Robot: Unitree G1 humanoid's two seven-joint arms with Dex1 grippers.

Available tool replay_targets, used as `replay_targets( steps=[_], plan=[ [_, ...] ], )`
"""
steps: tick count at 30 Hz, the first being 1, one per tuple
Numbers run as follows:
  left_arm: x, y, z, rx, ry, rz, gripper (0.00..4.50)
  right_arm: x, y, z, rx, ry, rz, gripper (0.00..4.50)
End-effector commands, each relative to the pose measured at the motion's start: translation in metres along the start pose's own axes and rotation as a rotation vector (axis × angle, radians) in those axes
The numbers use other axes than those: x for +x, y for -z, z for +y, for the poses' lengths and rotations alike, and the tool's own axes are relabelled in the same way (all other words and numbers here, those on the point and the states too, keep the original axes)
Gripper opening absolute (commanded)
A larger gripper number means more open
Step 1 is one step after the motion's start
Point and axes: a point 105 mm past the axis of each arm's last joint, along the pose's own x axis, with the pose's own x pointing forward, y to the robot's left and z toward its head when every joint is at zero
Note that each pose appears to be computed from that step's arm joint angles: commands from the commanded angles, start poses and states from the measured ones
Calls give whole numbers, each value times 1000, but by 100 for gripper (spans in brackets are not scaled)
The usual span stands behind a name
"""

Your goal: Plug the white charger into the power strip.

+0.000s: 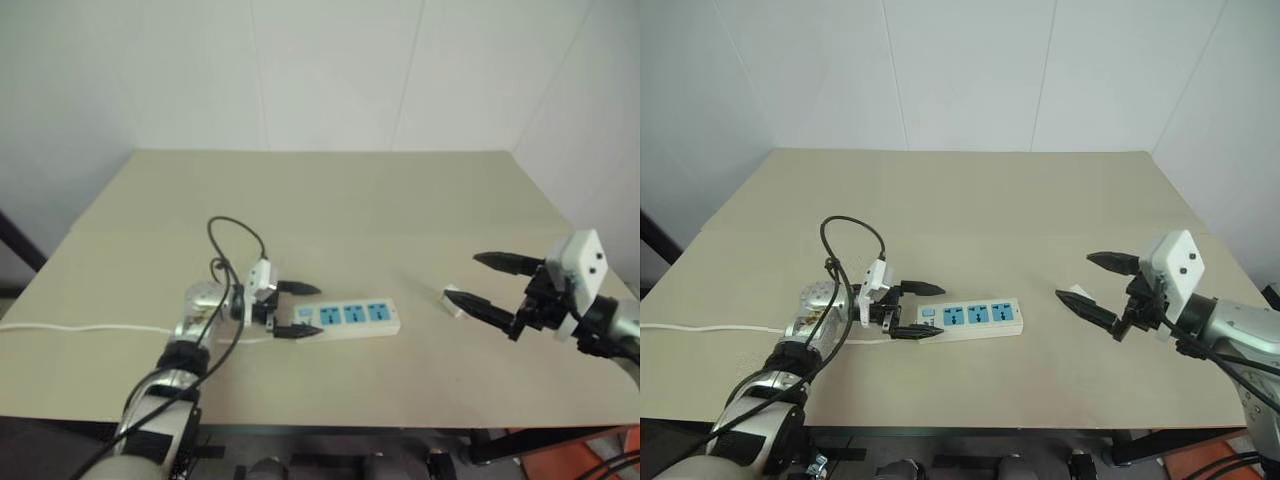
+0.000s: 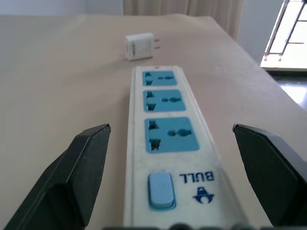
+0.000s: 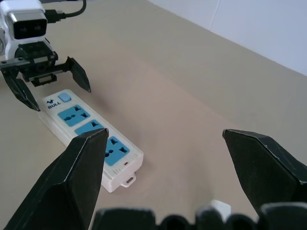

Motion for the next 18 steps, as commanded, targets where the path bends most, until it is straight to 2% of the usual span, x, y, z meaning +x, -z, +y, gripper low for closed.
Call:
replay_targets(
  steps=[1, 8, 18],
  plan=[
    [-12, -9, 0, 21, -16, -22, 447, -5, -12, -2, -33, 11, -19, 450],
    [-18, 11, -3, -5, -56, 18, 447, -2, -16, -3, -32, 0, -28, 450],
    [-5, 39, -11, -63, -66, 46, 447, -2, -20, -2, -30, -10, -37, 450]
  ],
)
